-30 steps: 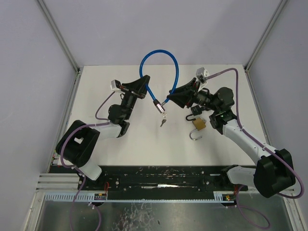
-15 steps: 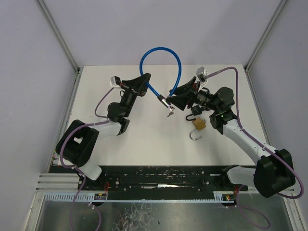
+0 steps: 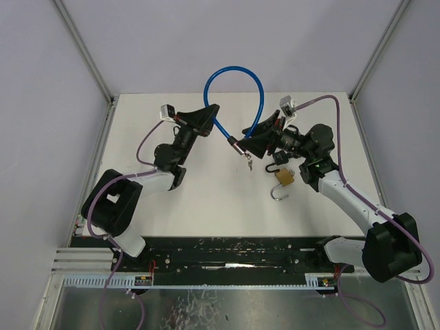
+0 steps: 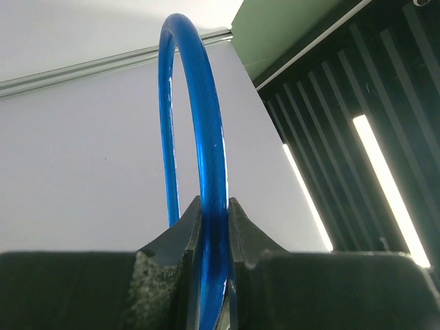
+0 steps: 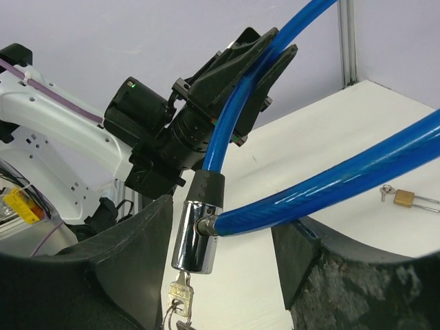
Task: Lock with the key
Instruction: Lock the lock.
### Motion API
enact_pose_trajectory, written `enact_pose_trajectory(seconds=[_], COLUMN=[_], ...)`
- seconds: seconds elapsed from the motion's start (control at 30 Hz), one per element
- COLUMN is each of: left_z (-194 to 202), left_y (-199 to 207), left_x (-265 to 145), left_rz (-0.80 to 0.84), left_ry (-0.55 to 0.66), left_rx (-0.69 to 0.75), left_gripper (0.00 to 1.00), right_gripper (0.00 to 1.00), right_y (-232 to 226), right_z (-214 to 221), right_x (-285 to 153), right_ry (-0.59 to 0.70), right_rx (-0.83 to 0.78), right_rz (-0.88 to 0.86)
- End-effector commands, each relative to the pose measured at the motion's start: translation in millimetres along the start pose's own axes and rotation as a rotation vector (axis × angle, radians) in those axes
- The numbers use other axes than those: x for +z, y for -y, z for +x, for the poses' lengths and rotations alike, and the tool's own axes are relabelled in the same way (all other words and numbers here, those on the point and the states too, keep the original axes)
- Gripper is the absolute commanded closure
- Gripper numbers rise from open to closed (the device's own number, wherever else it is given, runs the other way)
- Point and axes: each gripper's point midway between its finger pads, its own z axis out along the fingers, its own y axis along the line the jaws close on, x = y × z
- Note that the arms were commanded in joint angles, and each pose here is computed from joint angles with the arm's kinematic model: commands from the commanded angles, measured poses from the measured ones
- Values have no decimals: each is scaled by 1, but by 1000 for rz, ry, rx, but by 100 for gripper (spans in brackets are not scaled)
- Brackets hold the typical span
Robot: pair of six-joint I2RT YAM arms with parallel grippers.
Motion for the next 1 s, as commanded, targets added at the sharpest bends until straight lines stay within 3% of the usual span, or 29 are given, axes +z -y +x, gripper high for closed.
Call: enact_pose_trajectory(seconds=[0.0,0.37,0.53,0.97], left_z=[8,10,10,13], left_y=[35,31,29,22], left_x=[9,11,12,8], left_rz=[137,134,130,110], left_ry=[-41,-55,-59,-79], left_rx=[30,46,48,81], left_gripper=[100,100,100,99], right_gripper=[35,34,38,83], right_y=[-9,-12,-13,-8], right_z=[-5,11,12,-6], right_x=[1,10,14,12], right_ry=[-8,-75,-82,-46], right_rx=[-72,-98,-104,-126], right_rz=[-33,-48,-51,-41])
